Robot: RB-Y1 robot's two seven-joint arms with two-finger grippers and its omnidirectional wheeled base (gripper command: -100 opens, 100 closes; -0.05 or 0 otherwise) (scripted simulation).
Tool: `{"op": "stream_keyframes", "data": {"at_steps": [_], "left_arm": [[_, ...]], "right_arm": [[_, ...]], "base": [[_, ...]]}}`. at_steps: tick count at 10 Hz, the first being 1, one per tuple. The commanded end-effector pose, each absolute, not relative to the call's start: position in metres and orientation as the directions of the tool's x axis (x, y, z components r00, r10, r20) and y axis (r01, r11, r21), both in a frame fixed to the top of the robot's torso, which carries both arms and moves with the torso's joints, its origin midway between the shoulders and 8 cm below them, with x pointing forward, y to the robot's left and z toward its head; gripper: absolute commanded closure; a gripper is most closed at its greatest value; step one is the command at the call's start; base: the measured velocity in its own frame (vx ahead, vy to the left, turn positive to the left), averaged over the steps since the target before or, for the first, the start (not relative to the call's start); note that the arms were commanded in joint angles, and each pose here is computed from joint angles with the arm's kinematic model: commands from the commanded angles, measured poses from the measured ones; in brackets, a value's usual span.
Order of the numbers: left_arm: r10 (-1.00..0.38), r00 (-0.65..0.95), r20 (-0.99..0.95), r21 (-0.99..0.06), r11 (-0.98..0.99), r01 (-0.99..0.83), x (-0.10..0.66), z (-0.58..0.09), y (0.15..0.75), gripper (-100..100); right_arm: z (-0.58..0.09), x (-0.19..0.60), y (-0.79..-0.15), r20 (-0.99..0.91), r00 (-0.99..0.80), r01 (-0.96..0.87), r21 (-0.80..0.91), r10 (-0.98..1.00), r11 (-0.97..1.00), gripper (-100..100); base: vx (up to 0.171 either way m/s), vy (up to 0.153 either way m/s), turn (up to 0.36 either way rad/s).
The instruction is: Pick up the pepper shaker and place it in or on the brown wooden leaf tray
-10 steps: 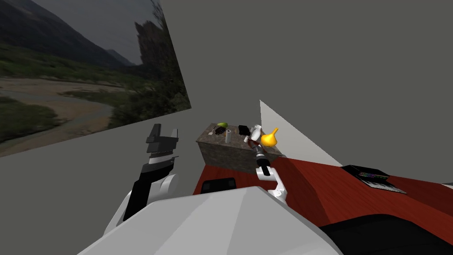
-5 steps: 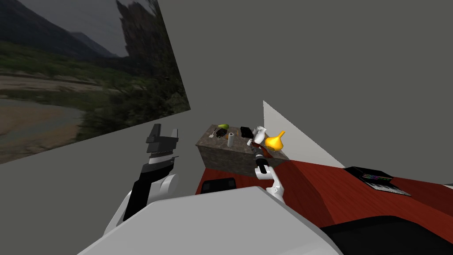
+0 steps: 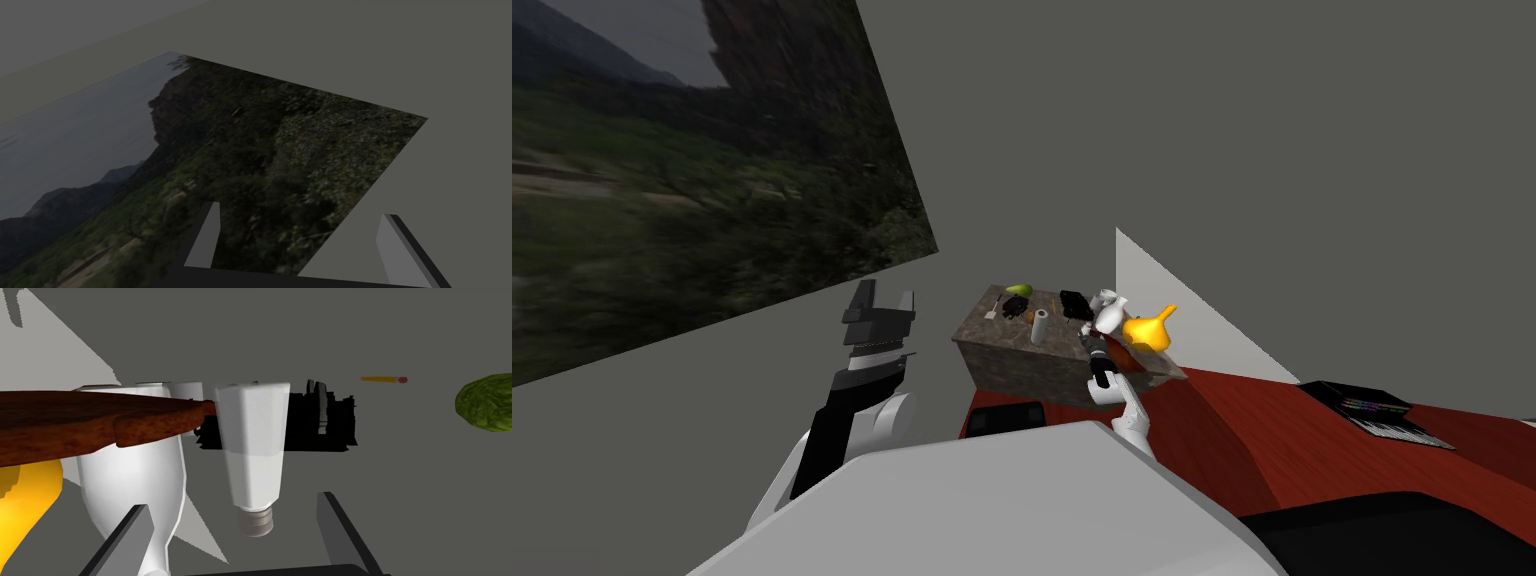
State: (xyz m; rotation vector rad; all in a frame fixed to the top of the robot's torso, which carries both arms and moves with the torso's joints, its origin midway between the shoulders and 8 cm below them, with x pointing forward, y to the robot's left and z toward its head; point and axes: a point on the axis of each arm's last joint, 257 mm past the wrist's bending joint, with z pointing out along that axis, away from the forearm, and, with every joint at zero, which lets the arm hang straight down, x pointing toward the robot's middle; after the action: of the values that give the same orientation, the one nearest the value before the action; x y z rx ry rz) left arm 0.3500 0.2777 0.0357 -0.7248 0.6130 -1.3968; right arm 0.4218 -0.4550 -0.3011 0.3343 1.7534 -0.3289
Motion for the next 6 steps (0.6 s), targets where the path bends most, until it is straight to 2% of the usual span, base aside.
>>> {"op": "stream_keyframes", "data": {"at_steps": [1,2,3,4,6], "left_arm": [[-0.995,0.088,0.036,-0.762,0.029,0.647,0.3500,0.0357,0.2777,0],[-0.995,0.088,0.036,-0.762,0.029,0.647,0.3500,0.0357,0.2777,0],[-0.995,0.088,0.036,-0.762,0.029,0.647,0.3500,0.0357,0.2777,0],[-0.995,0.088,0.036,-0.762,0.029,0.647,0.3500,0.0357,0.2777,0],[-0.995,0.088,0.036,-0.762,0.029,0.647,0.3500,0.0357,0.2777,0]], "right_arm": [[-0.3011,0.4218,-0.4550,-0.979,-0.200,0.397,-0.039,0.045,0.917,-100],[-0.3020,0.4216,-0.4558,-0.978,-0.204,0.398,-0.045,0.041,0.916,0],[-0.3018,0.4217,-0.4557,-0.978,-0.203,0.398,-0.044,0.041,0.917,-100],[-0.3018,0.4218,-0.4557,-0.978,-0.203,0.398,-0.044,0.041,0.917,100],[-0.3020,0.4216,-0.4554,-0.978,-0.204,0.397,-0.044,0.041,0.917,100]], "base": [[0.056,0.026,-0.002],[0.012,0.004,0.000],[0.006,0.002,0.000],[0.000,0.000,0.000],[0.000,0.000,0.000]]}}
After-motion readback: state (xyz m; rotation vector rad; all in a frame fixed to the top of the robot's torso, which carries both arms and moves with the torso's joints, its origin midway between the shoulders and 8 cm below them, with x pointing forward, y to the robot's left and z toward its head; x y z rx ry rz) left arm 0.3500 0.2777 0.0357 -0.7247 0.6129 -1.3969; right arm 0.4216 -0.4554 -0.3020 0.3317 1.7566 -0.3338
